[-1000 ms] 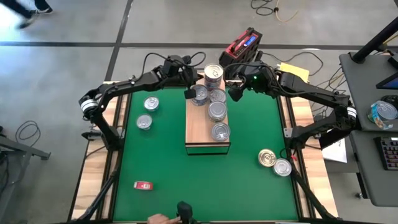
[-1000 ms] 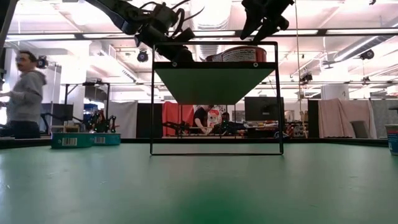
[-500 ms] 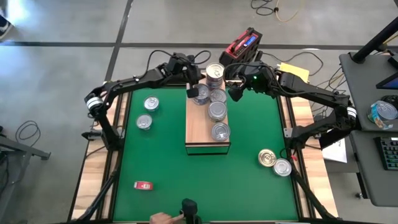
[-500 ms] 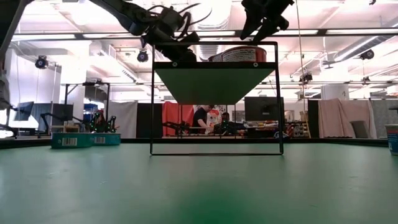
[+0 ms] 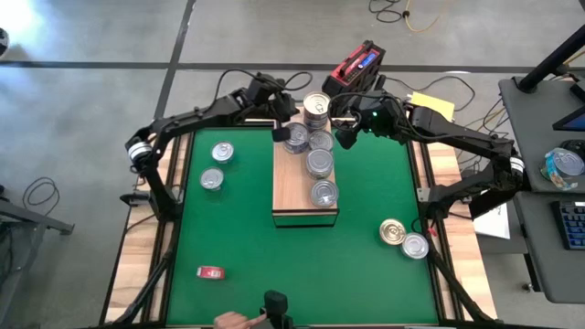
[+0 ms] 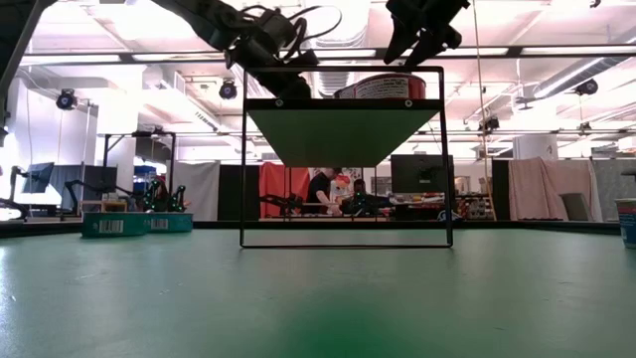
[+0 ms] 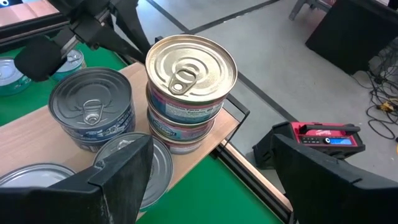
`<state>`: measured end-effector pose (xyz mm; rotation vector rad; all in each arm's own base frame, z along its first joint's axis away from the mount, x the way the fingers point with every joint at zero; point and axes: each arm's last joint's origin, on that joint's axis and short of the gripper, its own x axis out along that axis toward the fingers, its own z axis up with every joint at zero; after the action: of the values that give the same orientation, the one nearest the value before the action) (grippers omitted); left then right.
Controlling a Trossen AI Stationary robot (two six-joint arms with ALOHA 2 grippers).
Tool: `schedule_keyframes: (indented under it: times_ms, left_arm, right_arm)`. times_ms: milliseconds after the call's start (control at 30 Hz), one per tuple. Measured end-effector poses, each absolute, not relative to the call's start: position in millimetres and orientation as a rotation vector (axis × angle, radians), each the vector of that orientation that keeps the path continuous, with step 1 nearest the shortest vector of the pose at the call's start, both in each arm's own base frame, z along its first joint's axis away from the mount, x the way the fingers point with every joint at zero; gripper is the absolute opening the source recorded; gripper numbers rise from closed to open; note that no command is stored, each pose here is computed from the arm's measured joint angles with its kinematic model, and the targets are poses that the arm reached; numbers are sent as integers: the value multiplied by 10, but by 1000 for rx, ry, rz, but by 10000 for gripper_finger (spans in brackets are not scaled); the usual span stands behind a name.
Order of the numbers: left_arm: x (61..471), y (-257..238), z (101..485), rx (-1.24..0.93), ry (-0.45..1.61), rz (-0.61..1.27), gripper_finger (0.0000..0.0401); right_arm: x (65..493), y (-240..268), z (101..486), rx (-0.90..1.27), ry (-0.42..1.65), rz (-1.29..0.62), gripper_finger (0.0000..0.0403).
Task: Stack canned seafood by type on shelf
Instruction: Put the top yellow tuna can on the shelf
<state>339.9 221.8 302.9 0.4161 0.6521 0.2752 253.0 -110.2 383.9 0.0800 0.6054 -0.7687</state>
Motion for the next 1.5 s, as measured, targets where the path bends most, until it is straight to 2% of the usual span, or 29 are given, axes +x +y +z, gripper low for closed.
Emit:
schedule_keyframes:
  times_ms: [400,567,633,867,1500]
  left_arm:
    - [3104,2030,3396,428,633,287,0]
    - [2948,1816,3326,377,530,-9,0]
    - [2927,1754,3265,353,515,-70,0]
    - [3030,1672,3096,394,591,54,0]
    - [3034,1653,3026,342,642,60,0]
  right_arm:
    - [2541,-1106,3689,95,642,-772,313]
    - [2542,-1107,3628,118,651,-780,313]
    - [2547,-1108,3630,122,643,-782,313]
    - [2560,-1114,3649,130,613,-784,313]
    - [2557,-1112,3649,139,612,-784,313]
